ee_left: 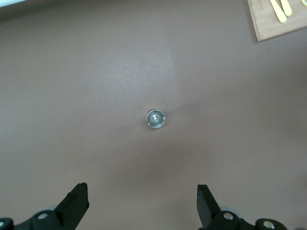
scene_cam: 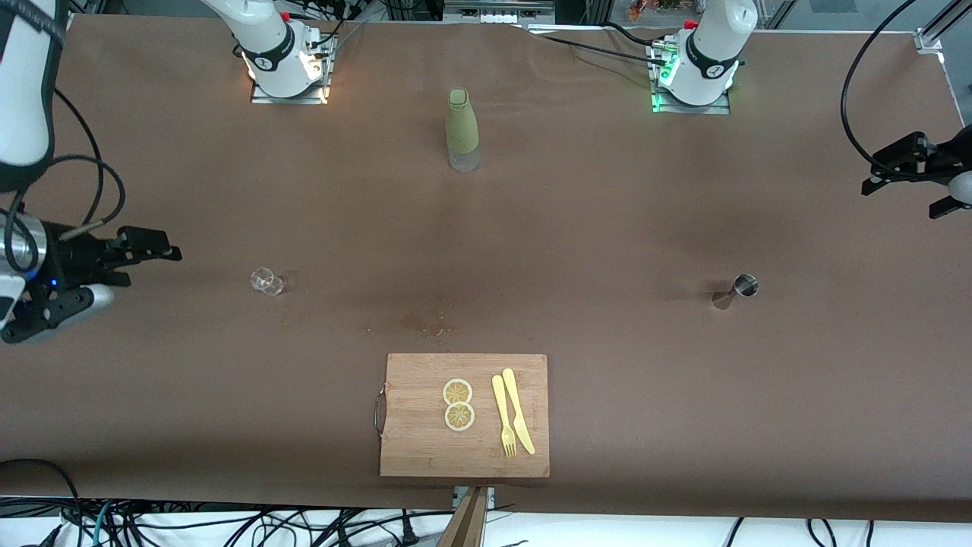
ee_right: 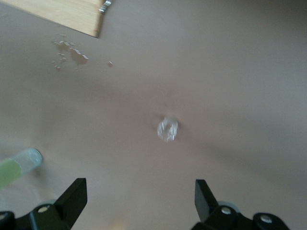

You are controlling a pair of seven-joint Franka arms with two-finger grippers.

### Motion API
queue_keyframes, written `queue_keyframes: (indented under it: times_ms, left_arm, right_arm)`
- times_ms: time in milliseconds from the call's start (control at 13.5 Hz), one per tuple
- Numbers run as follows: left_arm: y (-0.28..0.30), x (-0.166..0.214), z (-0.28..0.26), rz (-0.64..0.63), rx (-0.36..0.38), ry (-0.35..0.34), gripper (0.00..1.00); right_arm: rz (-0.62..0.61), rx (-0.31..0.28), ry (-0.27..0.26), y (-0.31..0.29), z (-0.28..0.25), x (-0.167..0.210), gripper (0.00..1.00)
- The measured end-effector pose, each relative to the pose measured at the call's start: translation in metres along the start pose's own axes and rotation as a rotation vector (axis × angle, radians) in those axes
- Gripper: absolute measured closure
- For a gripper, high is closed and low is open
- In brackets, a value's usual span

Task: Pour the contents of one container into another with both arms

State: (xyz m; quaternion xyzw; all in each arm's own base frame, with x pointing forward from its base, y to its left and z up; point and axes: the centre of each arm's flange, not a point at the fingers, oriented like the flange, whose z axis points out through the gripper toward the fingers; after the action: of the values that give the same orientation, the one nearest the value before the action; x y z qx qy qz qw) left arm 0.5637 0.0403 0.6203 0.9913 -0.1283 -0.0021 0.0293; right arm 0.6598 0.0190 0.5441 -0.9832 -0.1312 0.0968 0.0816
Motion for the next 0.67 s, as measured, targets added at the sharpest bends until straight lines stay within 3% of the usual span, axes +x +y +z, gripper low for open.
queue_keyframes:
  times_ms: [149, 446, 668]
  left_arm:
    - [0.005, -0.001, -0.003, -0.044, 0.000, 0.006, 0.00]
    - [0.007, -0.004, -0.007, -0.122, -0.002, 0.014, 0.00]
    - [0.008, -0.005, -0.007, -0.137, -0.002, 0.015, 0.00]
  right_arm:
    - [0.105, -0.023, -0.019, -0.003, -0.010, -0.030, 0.00]
    - [0.152, -0.087, -0.048, 0.000, -0.021, -0.085, 0.00]
    - [0.171, -0.192, -0.043, 0.011, -0.026, -0.099, 0.00]
